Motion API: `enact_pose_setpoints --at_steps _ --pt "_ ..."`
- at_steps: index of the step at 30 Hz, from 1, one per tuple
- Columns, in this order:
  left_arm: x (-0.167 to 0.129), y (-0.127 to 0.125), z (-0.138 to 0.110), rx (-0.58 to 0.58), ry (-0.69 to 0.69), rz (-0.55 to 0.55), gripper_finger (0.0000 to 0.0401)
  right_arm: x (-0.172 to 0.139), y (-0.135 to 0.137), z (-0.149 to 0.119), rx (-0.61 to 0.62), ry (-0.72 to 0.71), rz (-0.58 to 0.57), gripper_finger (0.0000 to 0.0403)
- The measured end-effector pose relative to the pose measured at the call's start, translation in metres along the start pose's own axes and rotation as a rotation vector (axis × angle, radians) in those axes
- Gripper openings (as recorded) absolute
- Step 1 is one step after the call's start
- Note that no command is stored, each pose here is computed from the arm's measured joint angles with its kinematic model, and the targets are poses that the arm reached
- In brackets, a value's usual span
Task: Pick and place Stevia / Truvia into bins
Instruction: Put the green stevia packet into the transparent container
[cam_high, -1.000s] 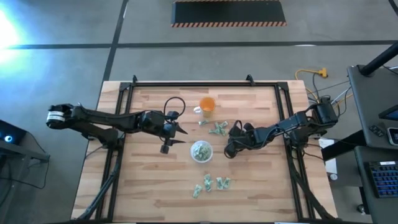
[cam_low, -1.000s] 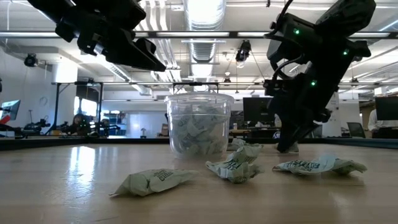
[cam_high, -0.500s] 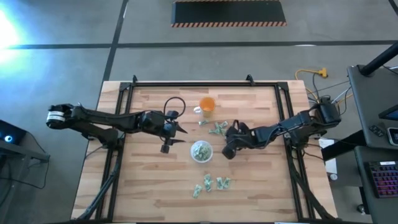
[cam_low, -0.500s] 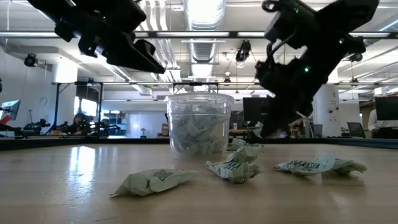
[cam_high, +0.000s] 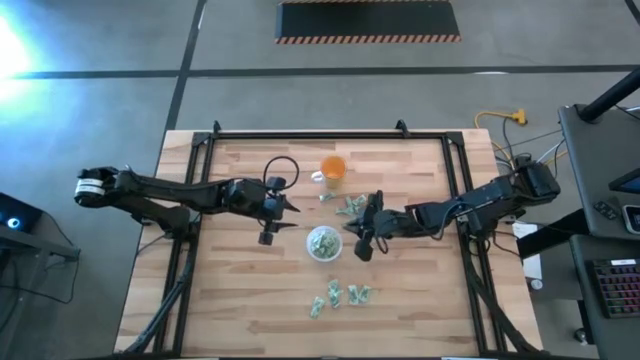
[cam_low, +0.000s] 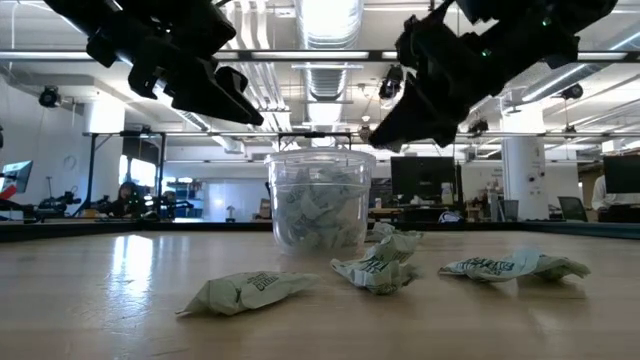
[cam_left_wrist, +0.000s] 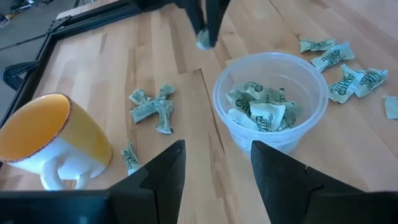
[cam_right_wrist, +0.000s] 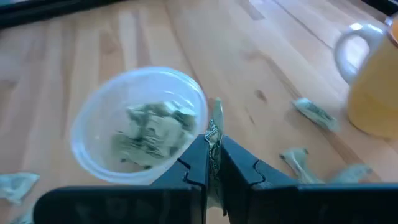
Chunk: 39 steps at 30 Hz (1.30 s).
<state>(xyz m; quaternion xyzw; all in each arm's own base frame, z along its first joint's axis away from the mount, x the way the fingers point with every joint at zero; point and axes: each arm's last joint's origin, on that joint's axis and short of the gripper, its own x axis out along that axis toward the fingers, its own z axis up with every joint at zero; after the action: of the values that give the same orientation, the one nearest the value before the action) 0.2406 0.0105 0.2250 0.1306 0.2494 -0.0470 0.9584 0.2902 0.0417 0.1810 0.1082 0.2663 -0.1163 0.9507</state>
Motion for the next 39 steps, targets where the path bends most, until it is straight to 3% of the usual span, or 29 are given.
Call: enact_pose_setpoints --at_steps 16,30,39 --pt "0.000 0.000 0.000 0.000 0.001 0.000 0.0167 -0.001 0.019 0.014 -0.099 -0.183 0.174 0.0020" --pt "0.000 0.000 -0.001 -0.008 0.008 -0.003 0.0167 0.044 0.038 0.005 -0.235 -0.119 0.255 0.0022" --pt "0.000 0.000 -0.001 -0.006 0.012 -0.004 0.0167 0.044 0.039 0.006 -0.253 -0.109 0.272 0.0095"
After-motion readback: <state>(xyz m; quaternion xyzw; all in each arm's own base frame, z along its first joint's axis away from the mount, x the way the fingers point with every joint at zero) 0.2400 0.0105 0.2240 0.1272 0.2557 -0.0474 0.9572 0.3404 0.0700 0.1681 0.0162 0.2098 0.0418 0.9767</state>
